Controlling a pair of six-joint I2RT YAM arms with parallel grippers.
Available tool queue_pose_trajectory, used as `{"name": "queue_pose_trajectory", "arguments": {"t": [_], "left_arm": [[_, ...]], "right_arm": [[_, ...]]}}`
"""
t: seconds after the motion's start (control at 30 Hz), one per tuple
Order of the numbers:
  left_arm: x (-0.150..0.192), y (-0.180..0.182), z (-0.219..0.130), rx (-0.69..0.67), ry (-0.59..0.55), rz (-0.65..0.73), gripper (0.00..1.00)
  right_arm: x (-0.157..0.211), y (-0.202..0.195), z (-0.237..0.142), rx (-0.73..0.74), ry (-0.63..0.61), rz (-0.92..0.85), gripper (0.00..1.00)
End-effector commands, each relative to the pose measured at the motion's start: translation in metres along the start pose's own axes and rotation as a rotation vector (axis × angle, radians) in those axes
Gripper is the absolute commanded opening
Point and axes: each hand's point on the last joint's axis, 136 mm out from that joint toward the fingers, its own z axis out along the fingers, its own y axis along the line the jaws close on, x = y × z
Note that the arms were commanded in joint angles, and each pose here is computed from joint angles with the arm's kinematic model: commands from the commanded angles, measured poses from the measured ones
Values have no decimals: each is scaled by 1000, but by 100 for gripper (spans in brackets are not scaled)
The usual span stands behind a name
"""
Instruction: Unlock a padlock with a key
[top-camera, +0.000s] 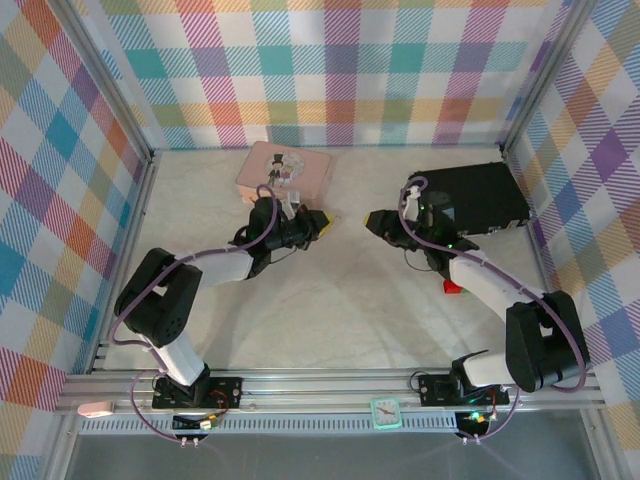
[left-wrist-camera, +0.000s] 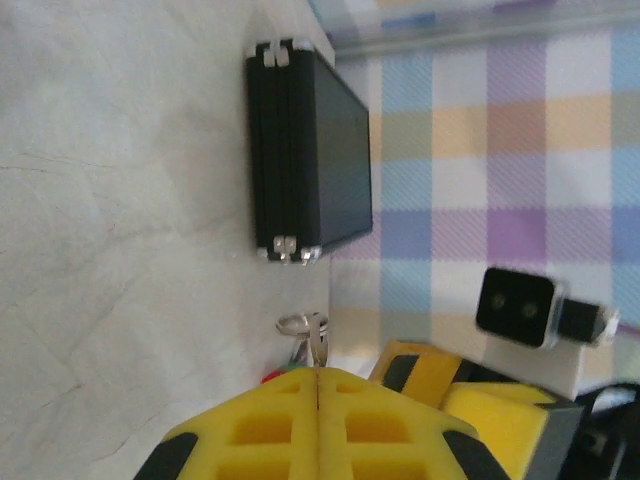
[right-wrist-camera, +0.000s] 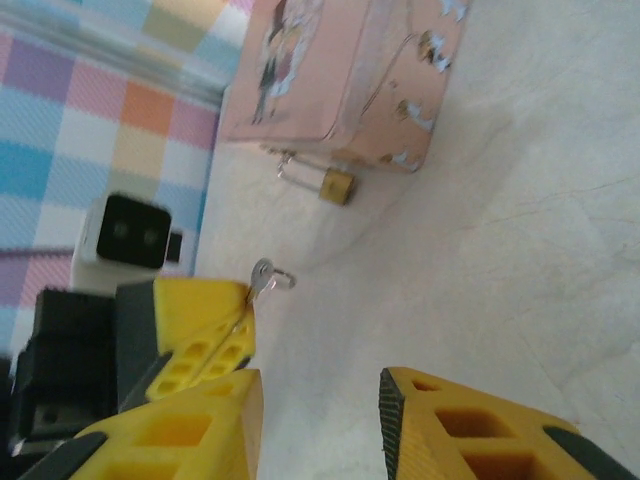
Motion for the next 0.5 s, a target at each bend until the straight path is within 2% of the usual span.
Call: {"name": "queue_pose_trajectory", "arguments": {"t": [0.0,0.13,0.3,0.47], "left_arm": [[28,-26,-14,51,228,196,0],[44,-31,-27,12,330,307,0],[61,-47,-47,34,416,421,0],[70,-58,-59,72,442,481,0]], "right_arm": [[14,44,-16,-244,136,-148,36],[21,52,-19,-311,201,-190,36],[29,55,-17,-386,247,-207,34],[39,57,-12,-420,279,-218,35]]}}
